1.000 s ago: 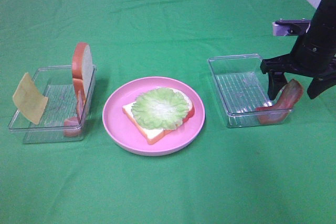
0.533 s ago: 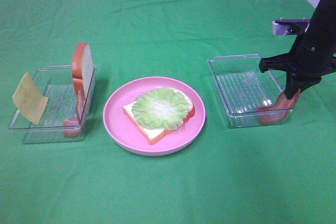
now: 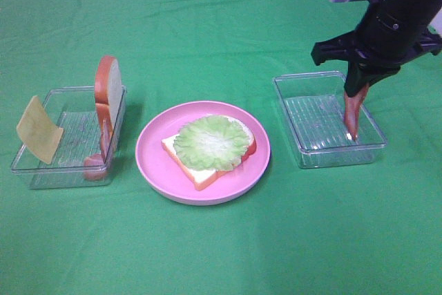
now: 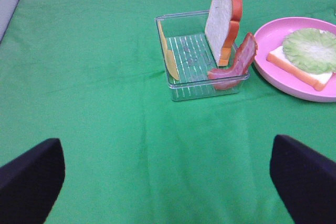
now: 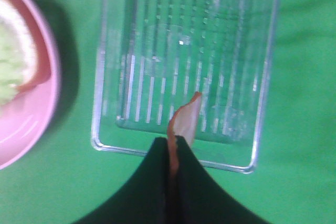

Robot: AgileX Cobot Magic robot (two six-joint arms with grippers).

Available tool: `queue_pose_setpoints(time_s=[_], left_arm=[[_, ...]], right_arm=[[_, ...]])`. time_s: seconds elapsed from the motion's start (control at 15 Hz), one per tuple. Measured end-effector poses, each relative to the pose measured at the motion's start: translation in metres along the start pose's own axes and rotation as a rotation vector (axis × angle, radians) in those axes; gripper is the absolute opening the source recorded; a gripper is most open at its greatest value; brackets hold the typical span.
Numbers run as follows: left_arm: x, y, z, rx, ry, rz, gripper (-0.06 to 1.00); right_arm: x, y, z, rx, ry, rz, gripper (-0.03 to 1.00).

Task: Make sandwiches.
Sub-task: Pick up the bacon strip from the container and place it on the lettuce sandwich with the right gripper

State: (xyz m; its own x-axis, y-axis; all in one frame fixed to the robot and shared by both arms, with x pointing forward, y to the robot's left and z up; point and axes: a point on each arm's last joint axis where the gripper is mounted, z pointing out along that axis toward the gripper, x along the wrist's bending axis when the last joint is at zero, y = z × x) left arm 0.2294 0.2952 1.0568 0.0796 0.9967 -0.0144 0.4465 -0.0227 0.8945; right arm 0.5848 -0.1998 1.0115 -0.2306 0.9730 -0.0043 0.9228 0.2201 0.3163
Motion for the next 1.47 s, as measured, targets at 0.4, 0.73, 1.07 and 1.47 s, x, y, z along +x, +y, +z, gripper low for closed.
queue_pose_setpoints(time_s=[0.4, 0.73, 1.07, 1.47], left_arm=[[0.000, 0.000, 0.000, 0.000, 0.000, 0.000, 0.99], [0.000, 0.000, 0.000, 0.000, 0.000, 0.000, 0.99], [0.000, 0.000, 0.000, 0.000, 0.000, 0.000, 0.99], [0.000, 0.000, 0.000, 0.000, 0.000, 0.000, 0.99]], right_arm=[[0.102, 0.011, -0.047, -0.146, 0.141, -0.226, 0.02], [0.175, -0.003, -0.047, -0.238, 0.278, -0.350, 0.02], [0.192, -0.009, 0.005, -0.103, 0.348, -0.382, 0.02], [0.193, -0.004, 0.020, -0.163, 0.307, -0.522, 0.02]])
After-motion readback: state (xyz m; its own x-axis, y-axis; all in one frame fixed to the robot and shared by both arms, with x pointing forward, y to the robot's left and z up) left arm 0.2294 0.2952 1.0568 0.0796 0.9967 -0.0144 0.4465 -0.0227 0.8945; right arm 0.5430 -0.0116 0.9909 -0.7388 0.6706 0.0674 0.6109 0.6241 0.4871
